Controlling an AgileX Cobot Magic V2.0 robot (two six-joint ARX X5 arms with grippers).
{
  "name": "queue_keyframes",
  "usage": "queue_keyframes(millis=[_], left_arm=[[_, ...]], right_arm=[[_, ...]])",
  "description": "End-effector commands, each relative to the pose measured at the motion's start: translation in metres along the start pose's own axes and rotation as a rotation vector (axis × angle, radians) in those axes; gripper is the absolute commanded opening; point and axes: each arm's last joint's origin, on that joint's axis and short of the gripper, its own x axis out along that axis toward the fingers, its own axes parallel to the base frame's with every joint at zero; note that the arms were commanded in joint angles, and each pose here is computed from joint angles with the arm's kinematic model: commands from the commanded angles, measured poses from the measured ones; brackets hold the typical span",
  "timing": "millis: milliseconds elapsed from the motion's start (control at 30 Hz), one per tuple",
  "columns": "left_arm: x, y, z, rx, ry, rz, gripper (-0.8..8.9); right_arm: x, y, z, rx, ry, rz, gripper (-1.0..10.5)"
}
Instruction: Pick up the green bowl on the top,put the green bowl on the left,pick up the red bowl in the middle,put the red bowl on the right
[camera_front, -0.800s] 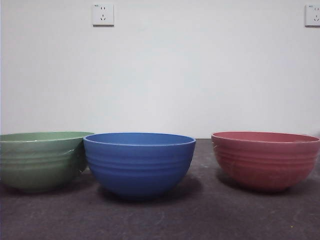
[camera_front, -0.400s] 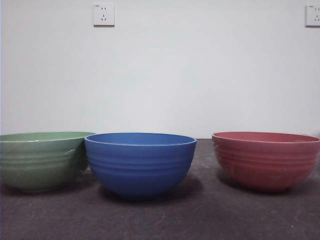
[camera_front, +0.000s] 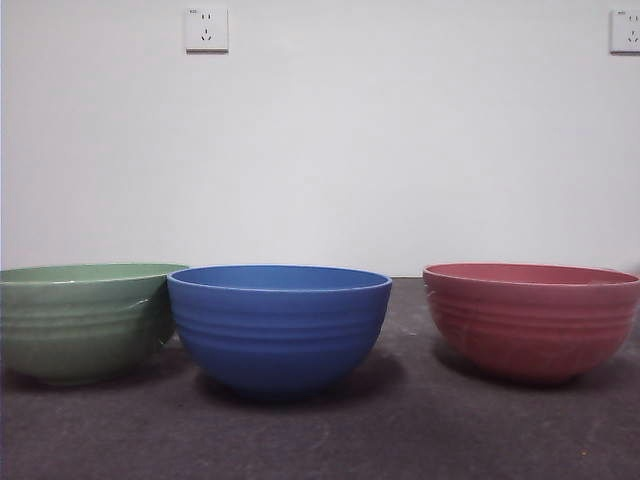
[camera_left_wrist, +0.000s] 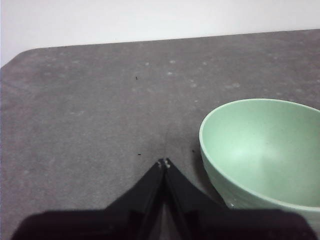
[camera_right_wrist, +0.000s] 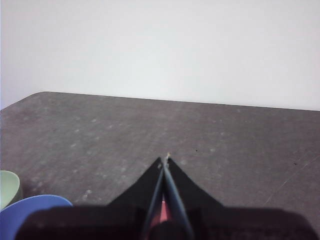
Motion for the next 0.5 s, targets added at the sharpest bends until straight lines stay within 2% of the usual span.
queue_keyframes(millis=[33,200,500], left_arm=[[0.0023,0.0004,-0.0043,-0.008,-0.008,0.008,-0.04],[0.0034,0.0006,-0.0074,-0.042,0.0,0.016,-0.04],[0.0034,0.0006,-0.0072,-0.04,-0.001,0.017,-0.04]], right_arm=[[0.0009,-0.0004,-0.0019,0.009,0.004,-0.006,0.0],[0.0009,-0.0004,-0.002,0.009,0.004,-0.006,0.0],[0.0009,-0.0004,-0.002,0.009,0.004,-0.006,0.0]])
